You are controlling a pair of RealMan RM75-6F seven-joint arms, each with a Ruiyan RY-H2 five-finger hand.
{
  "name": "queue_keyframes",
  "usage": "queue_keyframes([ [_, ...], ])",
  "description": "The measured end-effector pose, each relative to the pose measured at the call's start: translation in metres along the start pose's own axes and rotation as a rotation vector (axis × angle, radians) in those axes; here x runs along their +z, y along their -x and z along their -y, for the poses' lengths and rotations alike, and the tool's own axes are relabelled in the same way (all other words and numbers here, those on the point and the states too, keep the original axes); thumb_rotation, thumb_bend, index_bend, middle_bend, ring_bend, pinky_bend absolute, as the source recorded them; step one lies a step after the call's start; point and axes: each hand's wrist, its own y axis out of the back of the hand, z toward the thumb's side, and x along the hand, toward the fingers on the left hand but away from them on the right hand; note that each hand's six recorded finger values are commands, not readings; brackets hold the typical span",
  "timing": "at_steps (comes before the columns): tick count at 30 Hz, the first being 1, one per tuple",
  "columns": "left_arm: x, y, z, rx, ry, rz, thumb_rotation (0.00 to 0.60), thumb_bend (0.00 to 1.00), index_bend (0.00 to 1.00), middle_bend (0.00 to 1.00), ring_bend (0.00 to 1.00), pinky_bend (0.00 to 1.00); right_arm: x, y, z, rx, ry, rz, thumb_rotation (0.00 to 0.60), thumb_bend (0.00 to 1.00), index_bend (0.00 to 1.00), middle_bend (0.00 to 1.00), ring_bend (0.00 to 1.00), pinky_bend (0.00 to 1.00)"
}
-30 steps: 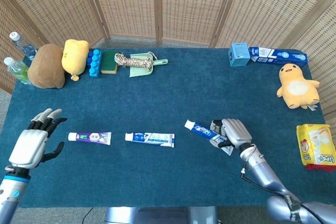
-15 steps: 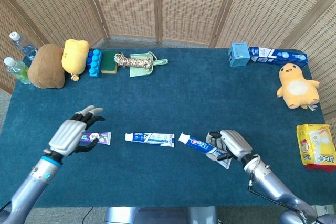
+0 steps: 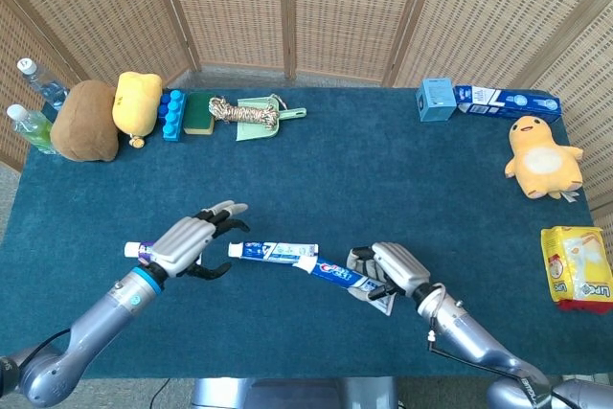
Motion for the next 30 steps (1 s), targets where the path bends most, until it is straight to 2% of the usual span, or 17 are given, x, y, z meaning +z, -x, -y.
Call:
queue_keyframes([
  [12, 0.025, -0.017, 0.021, -0.053, -0.017, 0.076, 0.600, 0.32, 0.23, 0.06, 0.00, 0.12, 0.015, 0.022, 0.014, 0.061, 0.048, -0.019, 0.600, 0.47, 0.93, 0.72, 0.67, 0.71],
  [30, 0.040, -0.026, 0.029, -0.035, -0.039, 0.117, 0.600, 0.32, 0.27, 0.08, 0.00, 0.13, 0.025, 0.025, 0.020, 0.098, 0.117, -0.042, 0.600, 0.47, 0.93, 0.72, 0.68, 0.71],
])
